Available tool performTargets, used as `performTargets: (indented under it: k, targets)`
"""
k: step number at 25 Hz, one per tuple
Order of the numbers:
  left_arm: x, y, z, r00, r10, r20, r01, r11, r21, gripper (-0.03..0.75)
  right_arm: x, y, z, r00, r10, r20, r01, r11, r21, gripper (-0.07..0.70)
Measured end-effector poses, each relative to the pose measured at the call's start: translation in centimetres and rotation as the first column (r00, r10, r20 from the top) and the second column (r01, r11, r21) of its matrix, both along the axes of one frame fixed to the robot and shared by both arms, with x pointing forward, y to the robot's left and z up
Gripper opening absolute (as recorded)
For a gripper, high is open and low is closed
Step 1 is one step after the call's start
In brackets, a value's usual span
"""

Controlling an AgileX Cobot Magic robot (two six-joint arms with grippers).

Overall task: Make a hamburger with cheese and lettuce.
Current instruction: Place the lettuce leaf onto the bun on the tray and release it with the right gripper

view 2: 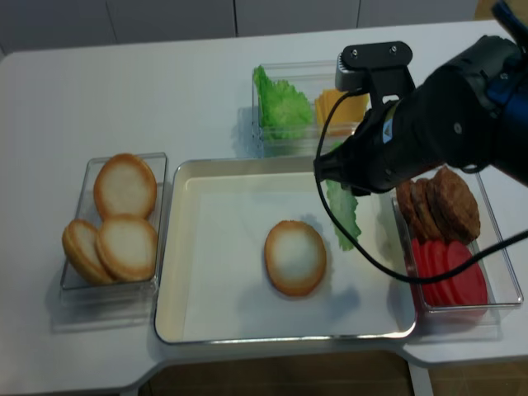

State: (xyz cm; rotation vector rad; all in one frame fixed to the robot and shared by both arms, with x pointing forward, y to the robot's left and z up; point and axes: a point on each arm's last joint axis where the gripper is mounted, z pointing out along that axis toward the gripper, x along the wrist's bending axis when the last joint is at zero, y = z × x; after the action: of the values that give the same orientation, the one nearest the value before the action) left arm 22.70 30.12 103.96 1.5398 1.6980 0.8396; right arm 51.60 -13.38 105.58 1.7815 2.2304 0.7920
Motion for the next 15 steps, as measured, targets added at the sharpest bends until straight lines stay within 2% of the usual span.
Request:
performTargets:
  k: [6, 15]
  targets:
    - [0.0, 0.0, 0.0, 1.0, 0.0, 0.0, 0.0, 1.0, 0.0, 0.424, 0.4, 0.3, -1.0, 1.0, -0.003, -0.03, 0.003, 1.0, -0.002, 0.022]
    - [0.0, -0.1, 0.0, 1.0, -0.004, 0.0, 0.004, 1.0, -0.006, 0.424, 0.4, 1.2, -1.6, 0.996, 0.001, -0.084, 0.005, 0.997, 0.079, 0.022]
